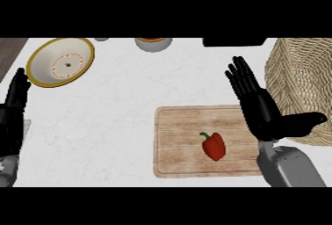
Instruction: Pick the bell pepper from the cutting board and place it in the basket
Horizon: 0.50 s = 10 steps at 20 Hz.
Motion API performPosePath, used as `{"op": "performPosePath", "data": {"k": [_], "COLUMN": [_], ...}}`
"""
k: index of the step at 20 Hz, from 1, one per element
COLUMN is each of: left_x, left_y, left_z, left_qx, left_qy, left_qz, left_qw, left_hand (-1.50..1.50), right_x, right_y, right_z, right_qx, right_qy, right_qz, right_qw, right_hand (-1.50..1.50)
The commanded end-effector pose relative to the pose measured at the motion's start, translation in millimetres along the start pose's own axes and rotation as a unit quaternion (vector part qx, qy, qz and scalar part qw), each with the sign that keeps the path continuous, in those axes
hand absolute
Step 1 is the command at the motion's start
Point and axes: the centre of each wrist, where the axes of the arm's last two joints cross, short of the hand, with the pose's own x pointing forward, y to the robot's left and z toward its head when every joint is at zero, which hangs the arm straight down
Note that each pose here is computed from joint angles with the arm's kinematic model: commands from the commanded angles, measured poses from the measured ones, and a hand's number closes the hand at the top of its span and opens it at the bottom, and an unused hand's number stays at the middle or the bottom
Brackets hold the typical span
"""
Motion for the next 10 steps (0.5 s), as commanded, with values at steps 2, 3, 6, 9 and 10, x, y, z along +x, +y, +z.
{"op": "performPosePath", "data": {"k": [2, 3, 6, 9, 10], "left_x": [14.9, 21.5, 37.5, 21.6, 13.2], "left_y": [-3.3, -19.7, -46.3, -63.7, -46.6], "left_z": [-13.5, -3.5, -1.3, 11.1, -2.5], "left_qx": [-0.068, -0.104, -0.189, -0.213, -0.212], "left_qy": [-0.036, -0.040, -0.078, -0.047, -0.043], "left_qz": [0.034, 0.048, 0.103, 0.124, 0.123], "left_qw": [0.9965, 0.9926, 0.9735, 0.9680, 0.9686], "left_hand": [0.00, 0.00, 0.00, 0.00, 0.00], "right_x": [-9.4, -6.1, 9.2, -21.5, -34.6], "right_y": [-33.9, -32.8, -55.8, 21.9, 38.5], "right_z": [2.4, -5.4, -19.5, 16.9, 30.9], "right_qx": [0.071, 0.098, 0.192, 0.339, 0.356], "right_qy": [0.008, 0.004, 0.016, -0.086, -0.090], "right_qz": [0.025, 0.048, 0.094, 0.017, 0.040], "right_qw": [0.997, 0.994, 0.977, 0.937, 0.929], "right_hand": [1.50, 1.50, 1.50, 1.50, -1.50]}}
